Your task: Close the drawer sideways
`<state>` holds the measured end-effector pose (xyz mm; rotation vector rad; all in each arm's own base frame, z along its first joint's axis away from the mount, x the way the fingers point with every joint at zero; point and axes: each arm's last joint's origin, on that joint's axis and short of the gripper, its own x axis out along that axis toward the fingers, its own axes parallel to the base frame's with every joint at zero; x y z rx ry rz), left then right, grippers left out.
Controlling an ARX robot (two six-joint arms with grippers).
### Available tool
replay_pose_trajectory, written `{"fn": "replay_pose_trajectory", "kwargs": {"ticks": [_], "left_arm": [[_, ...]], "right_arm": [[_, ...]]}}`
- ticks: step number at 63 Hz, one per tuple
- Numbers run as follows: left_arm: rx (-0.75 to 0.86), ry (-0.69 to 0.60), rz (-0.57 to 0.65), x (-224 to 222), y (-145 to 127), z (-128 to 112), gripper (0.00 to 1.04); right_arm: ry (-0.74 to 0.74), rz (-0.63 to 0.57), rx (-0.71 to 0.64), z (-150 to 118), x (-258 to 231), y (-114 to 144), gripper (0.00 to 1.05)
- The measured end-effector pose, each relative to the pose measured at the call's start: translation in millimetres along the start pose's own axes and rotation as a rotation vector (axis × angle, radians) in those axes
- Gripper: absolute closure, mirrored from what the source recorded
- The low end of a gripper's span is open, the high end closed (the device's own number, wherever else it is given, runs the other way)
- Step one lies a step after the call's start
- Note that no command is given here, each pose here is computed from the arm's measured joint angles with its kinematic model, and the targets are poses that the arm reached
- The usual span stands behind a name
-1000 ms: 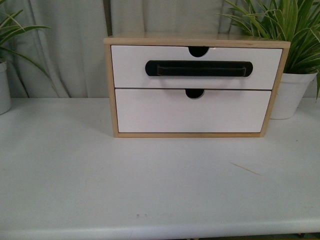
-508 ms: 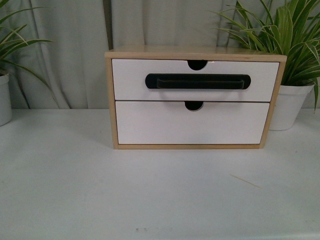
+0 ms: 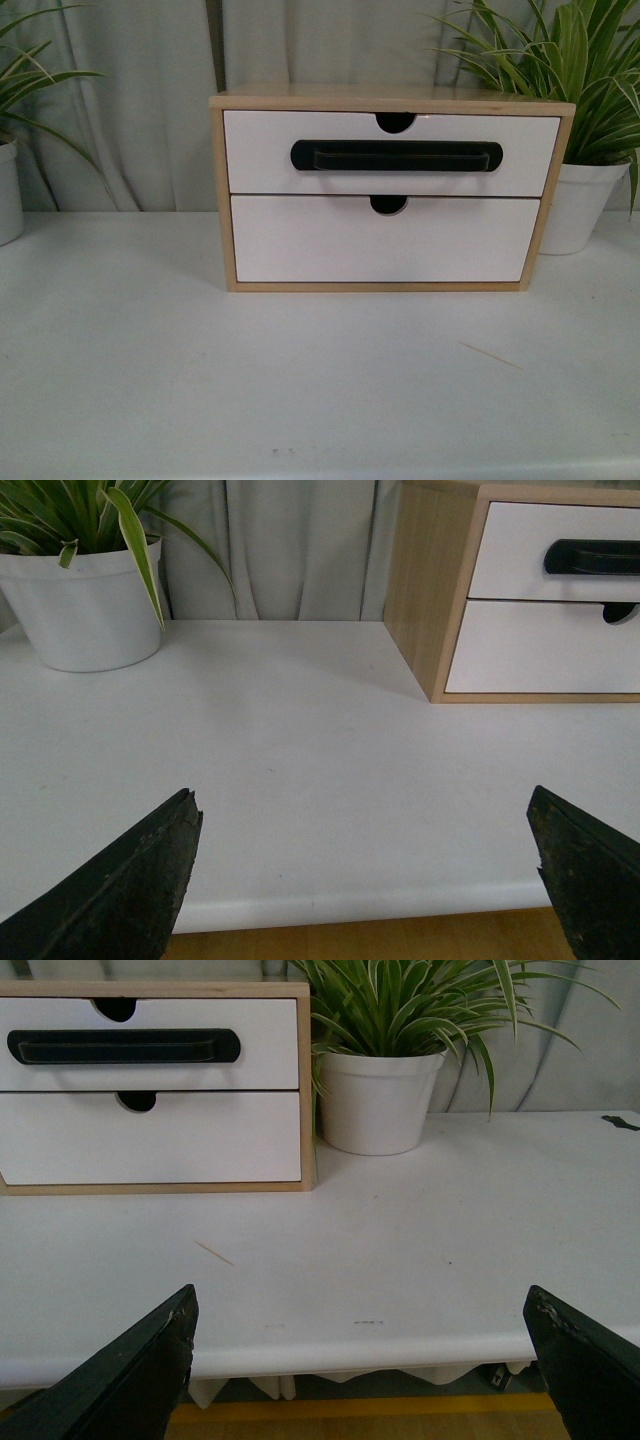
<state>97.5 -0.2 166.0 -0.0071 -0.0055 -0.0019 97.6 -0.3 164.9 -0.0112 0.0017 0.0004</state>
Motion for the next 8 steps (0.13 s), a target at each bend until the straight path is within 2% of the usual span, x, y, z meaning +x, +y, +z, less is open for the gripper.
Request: {"fn": "replay_pose_trajectory", "kwargs": {"ticks": [8], "left_arm": [[0.0, 0.0, 0.0, 0.0, 0.0, 0.0, 0.06]], "right_arm": [[0.0, 0.0, 0.0, 0.0, 0.0, 0.0, 0.09]]}}
